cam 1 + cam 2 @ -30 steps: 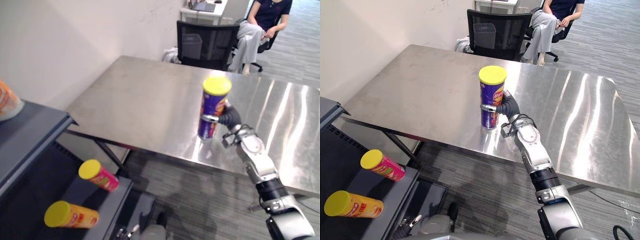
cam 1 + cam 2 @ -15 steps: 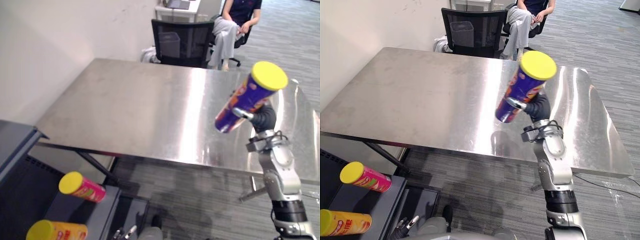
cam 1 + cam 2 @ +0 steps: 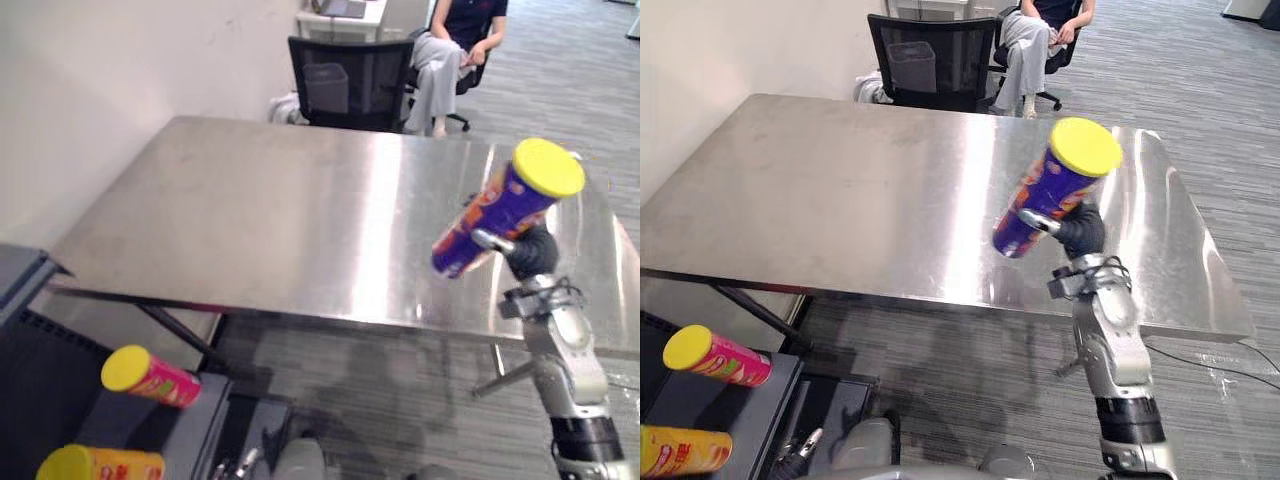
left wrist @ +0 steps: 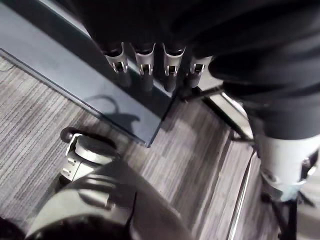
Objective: Put the gum and the chips on the shelf.
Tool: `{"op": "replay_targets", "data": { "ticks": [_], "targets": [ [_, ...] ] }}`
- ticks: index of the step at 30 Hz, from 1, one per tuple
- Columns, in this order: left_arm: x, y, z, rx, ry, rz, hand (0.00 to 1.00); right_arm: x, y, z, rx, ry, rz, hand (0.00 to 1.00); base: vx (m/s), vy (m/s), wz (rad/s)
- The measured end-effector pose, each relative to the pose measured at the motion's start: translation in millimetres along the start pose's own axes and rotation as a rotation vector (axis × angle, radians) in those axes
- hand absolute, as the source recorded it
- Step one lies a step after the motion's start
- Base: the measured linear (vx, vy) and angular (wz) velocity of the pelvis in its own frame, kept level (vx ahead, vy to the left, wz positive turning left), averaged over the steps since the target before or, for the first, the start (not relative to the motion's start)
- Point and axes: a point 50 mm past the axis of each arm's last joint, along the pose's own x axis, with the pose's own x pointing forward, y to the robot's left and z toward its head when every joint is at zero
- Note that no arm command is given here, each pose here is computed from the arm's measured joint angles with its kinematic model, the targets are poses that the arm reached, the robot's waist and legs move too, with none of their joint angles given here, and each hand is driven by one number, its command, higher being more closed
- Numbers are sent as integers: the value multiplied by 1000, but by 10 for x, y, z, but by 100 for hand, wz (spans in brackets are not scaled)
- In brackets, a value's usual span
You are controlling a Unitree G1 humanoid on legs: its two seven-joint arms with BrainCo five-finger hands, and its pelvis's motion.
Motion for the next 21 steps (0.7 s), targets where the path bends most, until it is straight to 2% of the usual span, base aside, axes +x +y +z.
{"op": "replay_targets", "data": {
  "ticks": [3, 6, 9, 13, 18, 21],
  "targets": [
    [-28, -27, 9, -59, -27, 1, 0, 193, 90, -81, 14, 18, 59, 100, -221, -141, 76],
    [-21, -49, 44, -61, -47, -13, 0, 170, -46, -78, 0, 13, 0, 100, -235, -119, 148],
    [-40, 39, -87, -42, 23, 12, 0, 147, -82, -48, -11, -14, -24, 100, -182, -92, 156],
    [-60, -65, -213, -44, 76, -17, 0, 117, -301, 177, -109, -67, -92, 100, -109, 17, 177],
    [-109, 35, -313, -30, 108, -5, 0, 136, -244, 332, -121, -133, -87, 100, -57, 52, 121],
    [-84, -19, -305, 2, 115, -25, 0, 123, -284, 432, -129, -176, -132, 100, -46, 92, 105]
  ]
}}
